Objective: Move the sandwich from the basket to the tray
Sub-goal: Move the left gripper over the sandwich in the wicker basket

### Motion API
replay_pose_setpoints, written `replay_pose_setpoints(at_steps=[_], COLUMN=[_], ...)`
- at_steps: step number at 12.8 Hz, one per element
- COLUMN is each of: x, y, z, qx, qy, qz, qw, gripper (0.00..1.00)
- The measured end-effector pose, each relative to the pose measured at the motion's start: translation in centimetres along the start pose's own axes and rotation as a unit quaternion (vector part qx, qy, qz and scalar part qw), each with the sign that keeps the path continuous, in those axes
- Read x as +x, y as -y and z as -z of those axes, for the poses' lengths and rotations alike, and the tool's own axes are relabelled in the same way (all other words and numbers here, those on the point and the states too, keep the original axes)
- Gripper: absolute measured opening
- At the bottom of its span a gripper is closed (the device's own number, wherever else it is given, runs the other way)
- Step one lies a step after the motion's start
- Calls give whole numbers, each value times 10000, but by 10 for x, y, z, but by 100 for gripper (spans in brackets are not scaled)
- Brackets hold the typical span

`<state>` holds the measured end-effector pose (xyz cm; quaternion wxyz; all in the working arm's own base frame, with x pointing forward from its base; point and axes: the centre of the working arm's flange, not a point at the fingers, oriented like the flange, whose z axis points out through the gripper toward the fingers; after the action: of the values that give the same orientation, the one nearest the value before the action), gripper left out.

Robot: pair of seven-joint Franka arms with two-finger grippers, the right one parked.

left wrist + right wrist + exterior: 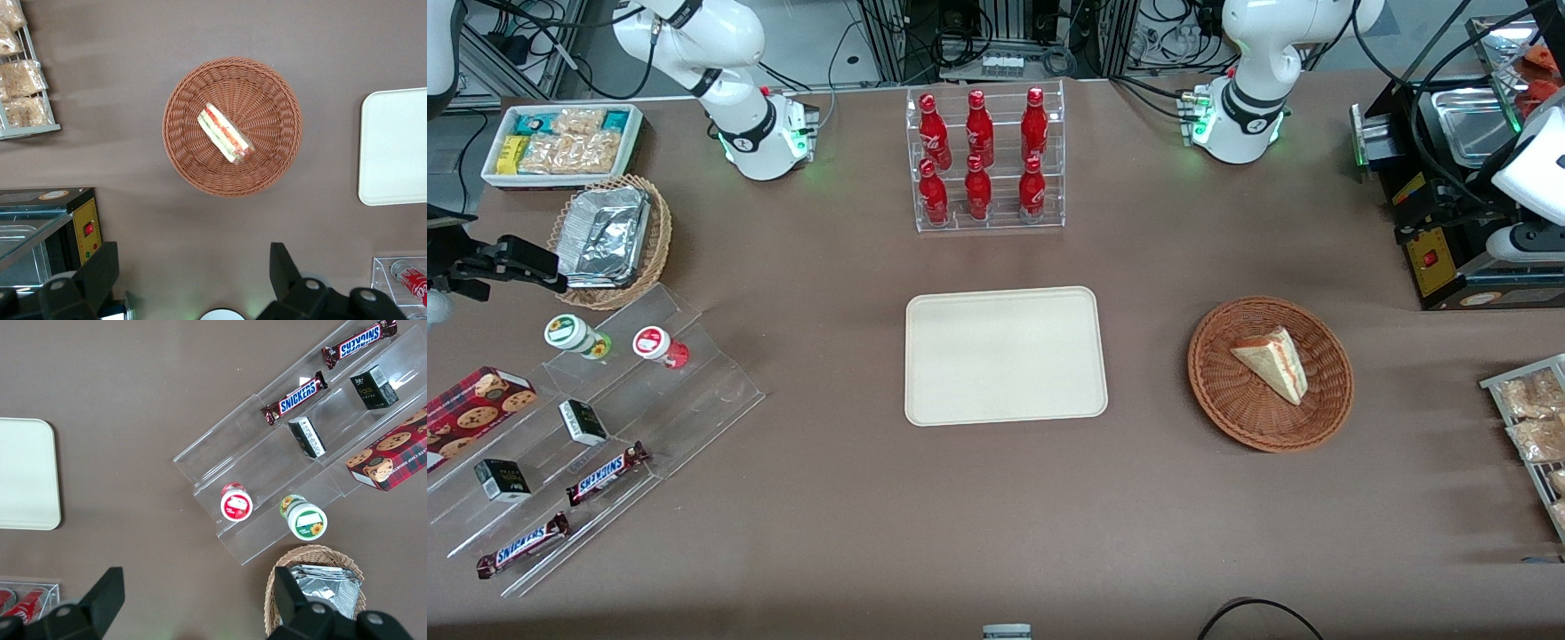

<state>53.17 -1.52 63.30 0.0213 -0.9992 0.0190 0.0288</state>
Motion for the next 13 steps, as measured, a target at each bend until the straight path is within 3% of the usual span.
replay_pose_setpoints(at_steps=[5, 9, 11, 13], x=[10, 37, 42, 43], y=[-1, -4, -7, -9], z=[-17, -91, -132, -172], qx=[-4, -12, -5, -8], qy=[74, 17, 134, 117], qz=[41, 420, 798, 1121], qw=[10000, 9991, 9967, 9936], gripper=[100, 100, 100, 100])
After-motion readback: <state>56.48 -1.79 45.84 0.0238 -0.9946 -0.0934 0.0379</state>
